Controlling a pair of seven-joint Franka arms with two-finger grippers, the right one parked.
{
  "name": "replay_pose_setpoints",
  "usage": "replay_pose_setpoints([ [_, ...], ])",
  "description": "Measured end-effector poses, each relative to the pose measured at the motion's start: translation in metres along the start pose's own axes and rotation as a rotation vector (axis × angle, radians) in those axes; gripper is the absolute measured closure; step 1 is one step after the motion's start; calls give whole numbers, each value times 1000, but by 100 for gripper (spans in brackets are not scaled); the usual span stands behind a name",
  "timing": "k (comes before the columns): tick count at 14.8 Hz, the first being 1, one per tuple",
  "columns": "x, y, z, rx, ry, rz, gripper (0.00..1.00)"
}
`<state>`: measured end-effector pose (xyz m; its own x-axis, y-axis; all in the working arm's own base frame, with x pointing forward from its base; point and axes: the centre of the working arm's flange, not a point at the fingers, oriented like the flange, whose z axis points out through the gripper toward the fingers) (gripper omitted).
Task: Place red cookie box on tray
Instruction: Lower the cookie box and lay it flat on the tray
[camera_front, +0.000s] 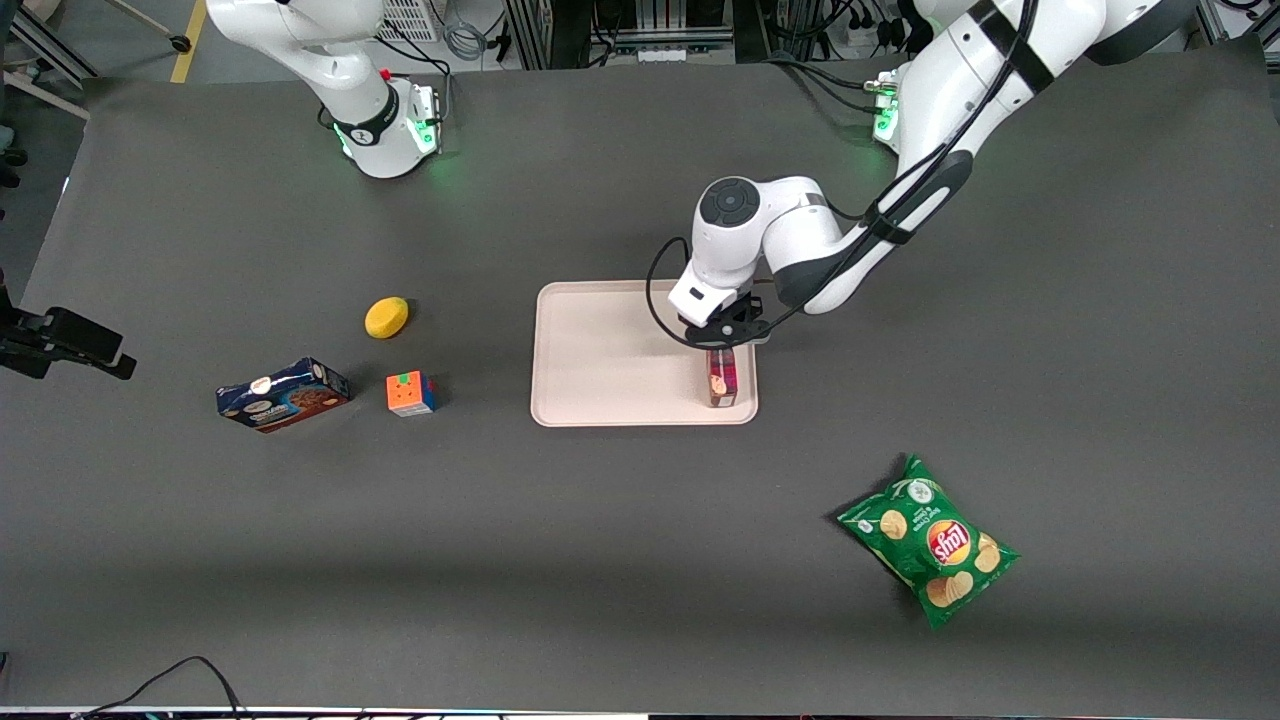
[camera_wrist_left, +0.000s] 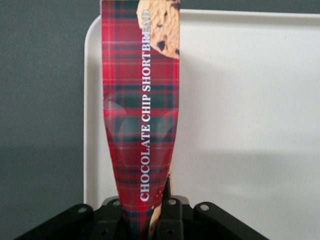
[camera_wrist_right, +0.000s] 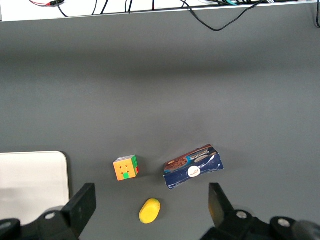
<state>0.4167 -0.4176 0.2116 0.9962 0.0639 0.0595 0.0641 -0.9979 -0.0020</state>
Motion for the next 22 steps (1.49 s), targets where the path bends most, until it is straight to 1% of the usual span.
replay_pose_setpoints([
  [2,7,0,0,-3,12,0,78],
  [5,14,2,3,-5,41,26,78],
  [8,14,3,3,-6,46,33,77],
  [9,14,4,4,-6,45,33,70],
  [10,15,4,4,-7,44,32,59],
  [14,19,2,5,-5,47,25,20],
  [15,21,2,4,-6,50,22,8],
  [16,24,2,2,-7,53,18,0],
  [18,30,3,-3,-14,64,11,0],
  [19,35,3,-8,-6,74,5,0],
  [21,45,-1,-23,51,101,10,0],
  [22,50,-4,-35,73,112,17,0],
])
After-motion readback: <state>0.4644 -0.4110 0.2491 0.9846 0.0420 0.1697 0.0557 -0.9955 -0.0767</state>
